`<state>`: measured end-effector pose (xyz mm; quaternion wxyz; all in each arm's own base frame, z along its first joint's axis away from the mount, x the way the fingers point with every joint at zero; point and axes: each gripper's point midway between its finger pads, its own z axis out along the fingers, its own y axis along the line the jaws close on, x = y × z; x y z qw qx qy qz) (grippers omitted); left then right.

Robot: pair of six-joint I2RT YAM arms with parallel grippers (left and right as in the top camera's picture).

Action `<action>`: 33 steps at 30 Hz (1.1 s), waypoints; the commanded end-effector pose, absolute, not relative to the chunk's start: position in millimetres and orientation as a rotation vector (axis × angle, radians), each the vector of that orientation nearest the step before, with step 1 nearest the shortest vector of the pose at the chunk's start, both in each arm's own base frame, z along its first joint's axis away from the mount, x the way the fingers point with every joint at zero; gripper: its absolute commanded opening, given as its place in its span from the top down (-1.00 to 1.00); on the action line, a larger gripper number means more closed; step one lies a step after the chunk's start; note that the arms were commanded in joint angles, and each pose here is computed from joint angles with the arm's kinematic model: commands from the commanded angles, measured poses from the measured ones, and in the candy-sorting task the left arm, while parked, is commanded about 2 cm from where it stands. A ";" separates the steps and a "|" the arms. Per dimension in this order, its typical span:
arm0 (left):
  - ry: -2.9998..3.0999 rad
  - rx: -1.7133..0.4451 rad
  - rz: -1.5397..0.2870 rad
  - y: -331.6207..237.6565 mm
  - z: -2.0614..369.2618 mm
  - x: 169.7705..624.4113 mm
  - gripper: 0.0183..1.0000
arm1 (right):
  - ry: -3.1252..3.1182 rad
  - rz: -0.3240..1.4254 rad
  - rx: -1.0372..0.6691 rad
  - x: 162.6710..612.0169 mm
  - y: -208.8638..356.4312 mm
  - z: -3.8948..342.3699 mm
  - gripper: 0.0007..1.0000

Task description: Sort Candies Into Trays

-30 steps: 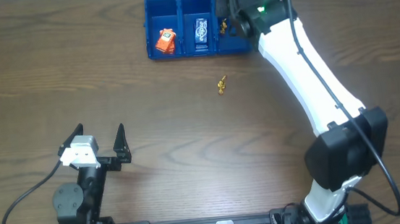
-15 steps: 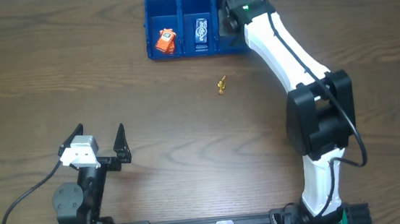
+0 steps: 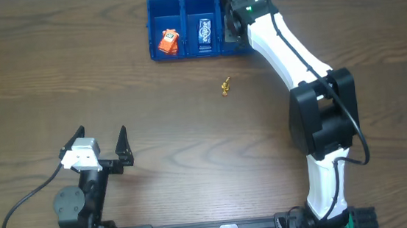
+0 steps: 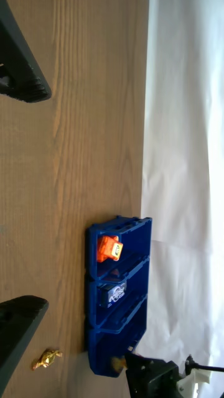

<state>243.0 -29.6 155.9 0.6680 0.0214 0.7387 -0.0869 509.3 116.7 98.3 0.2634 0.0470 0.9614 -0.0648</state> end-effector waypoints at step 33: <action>1.716 0.064 -0.207 -32.1 139.8 241.7 -1.00 | 2.895 -0.008 -0.023 398.8 187.4 89.1 -0.99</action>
